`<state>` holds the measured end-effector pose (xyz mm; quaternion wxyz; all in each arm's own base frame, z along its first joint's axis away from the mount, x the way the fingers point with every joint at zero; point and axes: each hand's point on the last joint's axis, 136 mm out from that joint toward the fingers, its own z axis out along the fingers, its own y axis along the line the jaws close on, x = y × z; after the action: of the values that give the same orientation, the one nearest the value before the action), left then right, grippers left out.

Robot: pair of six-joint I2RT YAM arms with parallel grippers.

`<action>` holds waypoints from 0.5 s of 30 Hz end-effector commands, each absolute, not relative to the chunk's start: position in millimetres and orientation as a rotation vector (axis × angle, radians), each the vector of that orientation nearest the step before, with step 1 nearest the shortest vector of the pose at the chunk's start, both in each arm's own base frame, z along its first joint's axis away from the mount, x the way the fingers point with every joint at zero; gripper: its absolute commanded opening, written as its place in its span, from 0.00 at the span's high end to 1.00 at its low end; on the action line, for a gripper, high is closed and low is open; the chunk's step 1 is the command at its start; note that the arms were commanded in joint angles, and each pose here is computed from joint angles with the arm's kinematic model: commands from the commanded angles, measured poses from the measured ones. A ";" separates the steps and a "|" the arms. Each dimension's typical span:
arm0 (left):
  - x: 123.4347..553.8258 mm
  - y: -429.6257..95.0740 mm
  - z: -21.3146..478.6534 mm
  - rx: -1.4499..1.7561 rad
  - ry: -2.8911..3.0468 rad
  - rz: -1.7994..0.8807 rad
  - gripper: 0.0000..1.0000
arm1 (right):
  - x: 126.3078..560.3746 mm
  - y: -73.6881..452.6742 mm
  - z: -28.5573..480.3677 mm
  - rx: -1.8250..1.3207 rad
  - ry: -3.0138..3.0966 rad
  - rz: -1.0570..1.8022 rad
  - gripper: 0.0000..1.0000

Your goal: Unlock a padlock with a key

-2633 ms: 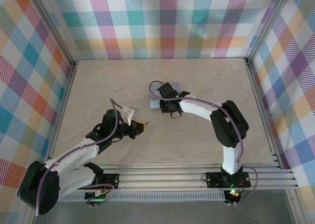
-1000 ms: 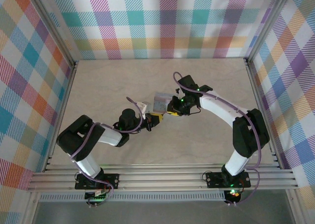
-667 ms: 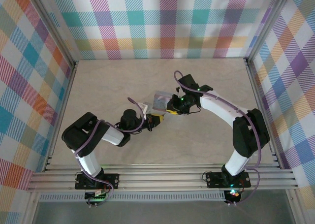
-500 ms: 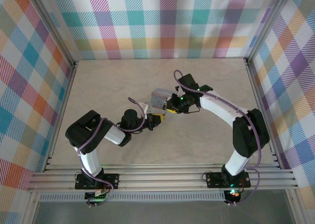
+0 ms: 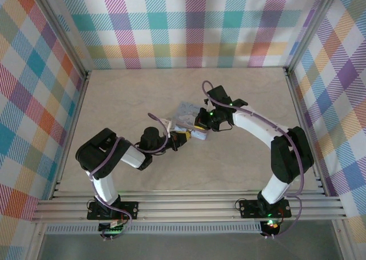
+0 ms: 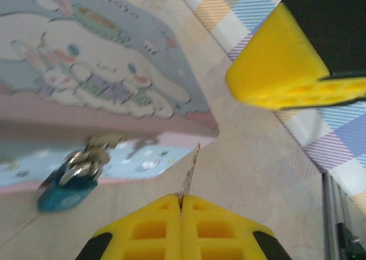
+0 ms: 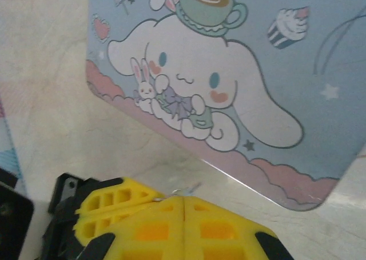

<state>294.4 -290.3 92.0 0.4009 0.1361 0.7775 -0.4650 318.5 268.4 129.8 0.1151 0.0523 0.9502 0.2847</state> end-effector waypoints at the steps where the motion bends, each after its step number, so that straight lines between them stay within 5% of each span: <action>1: 286.2 -273.4 86.0 0.362 2.006 -1.052 1.00 | 308.4 265.5 127.2 0.063 2.742 0.623 0.95; 6: 272.9 -247.0 76.0 0.334 2.079 -0.927 1.00 | 293.2 279.8 104.5 -0.017 2.715 0.449 0.74; 15: 257.1 -224.9 80.5 0.352 2.105 -0.831 1.00 | 300.6 286.9 68.6 -0.097 2.722 0.290 0.71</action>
<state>262.9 -233.7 89.2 0.4172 0.1290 0.8245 -0.3598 284.5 293.4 66.9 0.1665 -0.0310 0.9771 0.1289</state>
